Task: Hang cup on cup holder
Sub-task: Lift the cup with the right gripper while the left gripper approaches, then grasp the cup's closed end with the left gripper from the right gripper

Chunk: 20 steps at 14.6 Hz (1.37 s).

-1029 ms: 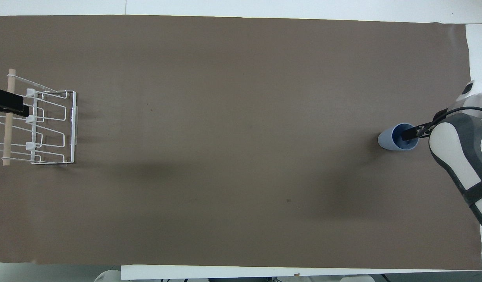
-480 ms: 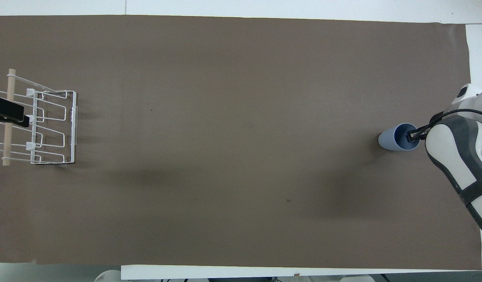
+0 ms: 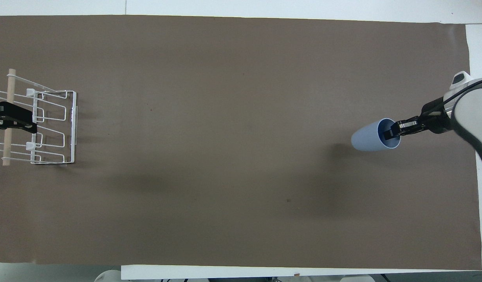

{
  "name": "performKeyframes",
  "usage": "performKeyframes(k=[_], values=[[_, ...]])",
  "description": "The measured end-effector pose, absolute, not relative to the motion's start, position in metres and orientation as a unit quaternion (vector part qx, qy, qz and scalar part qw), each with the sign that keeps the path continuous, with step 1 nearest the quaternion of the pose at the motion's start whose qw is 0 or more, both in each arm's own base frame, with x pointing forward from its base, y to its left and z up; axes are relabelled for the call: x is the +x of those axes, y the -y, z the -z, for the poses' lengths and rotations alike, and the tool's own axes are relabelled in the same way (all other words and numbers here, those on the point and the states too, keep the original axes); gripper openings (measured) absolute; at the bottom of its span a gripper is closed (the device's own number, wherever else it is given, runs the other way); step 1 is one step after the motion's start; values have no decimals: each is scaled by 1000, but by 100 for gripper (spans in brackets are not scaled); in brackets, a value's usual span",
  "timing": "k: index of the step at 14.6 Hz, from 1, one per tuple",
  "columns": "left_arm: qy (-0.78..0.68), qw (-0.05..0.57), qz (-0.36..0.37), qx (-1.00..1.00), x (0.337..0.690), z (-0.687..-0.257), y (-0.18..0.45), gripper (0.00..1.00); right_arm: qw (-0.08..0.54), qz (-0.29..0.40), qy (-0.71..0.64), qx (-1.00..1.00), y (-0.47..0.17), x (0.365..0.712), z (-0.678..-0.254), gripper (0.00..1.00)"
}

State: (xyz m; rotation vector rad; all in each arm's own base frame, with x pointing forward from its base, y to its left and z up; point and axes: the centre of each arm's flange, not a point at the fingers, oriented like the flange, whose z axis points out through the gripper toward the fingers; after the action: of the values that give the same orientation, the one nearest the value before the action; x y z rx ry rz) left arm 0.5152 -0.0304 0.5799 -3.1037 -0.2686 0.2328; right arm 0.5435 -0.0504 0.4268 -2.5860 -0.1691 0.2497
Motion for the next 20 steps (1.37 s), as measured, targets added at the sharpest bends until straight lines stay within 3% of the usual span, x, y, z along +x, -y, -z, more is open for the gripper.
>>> performKeyframes(k=[3, 6, 14, 20], values=[[203, -13, -50, -978, 513, -575, 65, 100, 411, -110, 41, -904, 19, 537, -443, 4], [344, -34, -33, -938, 509, -575, 123, 100, 476, -133, 16, -869, -35, 539, -450, 4], [637, -137, -104, -751, 492, -617, 231, 100, 464, -122, -101, -872, -244, 537, -463, 4], [660, -162, -155, -717, 486, -605, 275, 100, 489, -95, -165, -851, -324, 516, -468, 4]])
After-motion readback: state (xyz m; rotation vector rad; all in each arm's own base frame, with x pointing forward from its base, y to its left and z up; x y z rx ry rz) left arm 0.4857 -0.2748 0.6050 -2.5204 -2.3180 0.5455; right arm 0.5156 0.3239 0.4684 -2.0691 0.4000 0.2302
